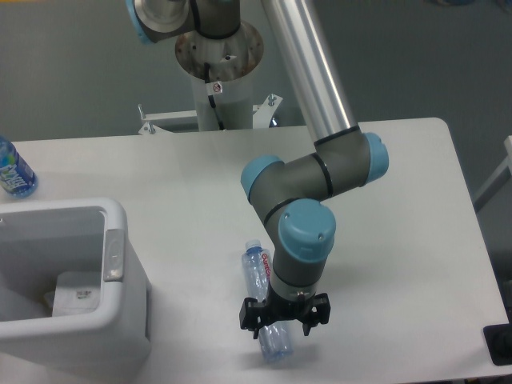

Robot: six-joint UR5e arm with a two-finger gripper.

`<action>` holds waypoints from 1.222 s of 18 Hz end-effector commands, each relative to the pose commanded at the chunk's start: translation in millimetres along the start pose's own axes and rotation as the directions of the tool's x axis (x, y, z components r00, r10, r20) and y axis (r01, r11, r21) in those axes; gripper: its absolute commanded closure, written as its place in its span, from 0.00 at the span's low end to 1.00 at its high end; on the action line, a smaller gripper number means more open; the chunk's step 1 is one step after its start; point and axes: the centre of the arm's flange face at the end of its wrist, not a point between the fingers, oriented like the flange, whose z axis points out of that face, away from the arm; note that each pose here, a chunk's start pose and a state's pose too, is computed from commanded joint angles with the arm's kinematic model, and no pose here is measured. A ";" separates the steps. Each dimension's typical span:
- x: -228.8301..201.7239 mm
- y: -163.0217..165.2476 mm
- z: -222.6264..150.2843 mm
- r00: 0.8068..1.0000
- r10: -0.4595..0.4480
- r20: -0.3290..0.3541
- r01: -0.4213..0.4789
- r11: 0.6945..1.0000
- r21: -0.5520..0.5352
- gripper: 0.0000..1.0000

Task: Place the trash in the trash can
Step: 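Lower onto the bottle's cap end and close the gripper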

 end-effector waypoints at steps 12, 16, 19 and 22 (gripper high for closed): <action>10.7 -0.3 23.3 0.999 0.023 0.039 -0.022 0.999 -0.029 0.37; 11.0 -0.5 19.5 0.999 0.025 0.043 -0.024 0.999 -0.026 0.45; 11.9 -2.3 11.2 0.998 0.029 0.047 -0.029 0.999 -0.015 0.45; 12.6 -16.0 -29.5 0.998 0.031 0.059 -0.034 0.998 0.050 0.45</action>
